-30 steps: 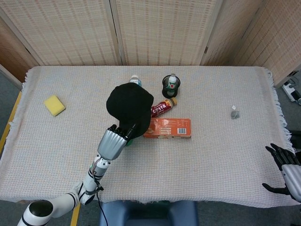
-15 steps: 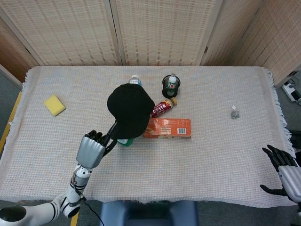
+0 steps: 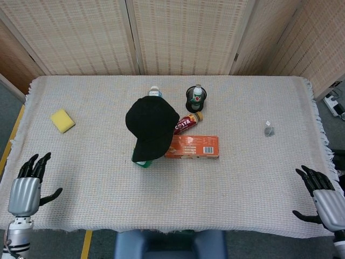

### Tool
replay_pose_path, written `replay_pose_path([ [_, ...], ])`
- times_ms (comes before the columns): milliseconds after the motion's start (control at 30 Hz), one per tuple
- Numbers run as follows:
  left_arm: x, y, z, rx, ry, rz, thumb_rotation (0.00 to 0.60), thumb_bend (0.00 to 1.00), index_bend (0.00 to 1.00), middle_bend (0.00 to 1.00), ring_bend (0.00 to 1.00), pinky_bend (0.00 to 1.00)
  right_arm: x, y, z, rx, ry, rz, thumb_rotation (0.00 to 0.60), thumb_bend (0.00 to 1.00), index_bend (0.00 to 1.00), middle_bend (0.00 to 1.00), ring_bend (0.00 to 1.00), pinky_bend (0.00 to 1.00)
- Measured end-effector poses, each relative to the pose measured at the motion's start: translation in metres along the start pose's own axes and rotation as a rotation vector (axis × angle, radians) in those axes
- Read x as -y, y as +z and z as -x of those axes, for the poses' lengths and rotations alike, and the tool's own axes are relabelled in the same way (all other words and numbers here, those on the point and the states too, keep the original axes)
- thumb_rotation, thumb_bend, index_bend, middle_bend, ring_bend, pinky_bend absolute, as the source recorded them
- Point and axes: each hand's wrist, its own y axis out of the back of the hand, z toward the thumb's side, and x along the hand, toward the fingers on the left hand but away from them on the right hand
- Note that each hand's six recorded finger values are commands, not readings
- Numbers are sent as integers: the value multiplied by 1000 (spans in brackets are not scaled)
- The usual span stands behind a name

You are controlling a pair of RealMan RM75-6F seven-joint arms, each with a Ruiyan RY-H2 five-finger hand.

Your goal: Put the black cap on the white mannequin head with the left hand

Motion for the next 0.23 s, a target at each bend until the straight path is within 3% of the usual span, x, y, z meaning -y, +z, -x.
replay_pose_path([
  [133,-1,-41,21,-150,-85,57,600,99,104,182,44,146,1,0,2,6,-15,-6,600,68,0,0,0,0],
  [233,-5,-55,27,-196,-89,51,600,98,98,178,40,143,4,2,2,7,-11,-12,600,68,0,0,0,0],
])
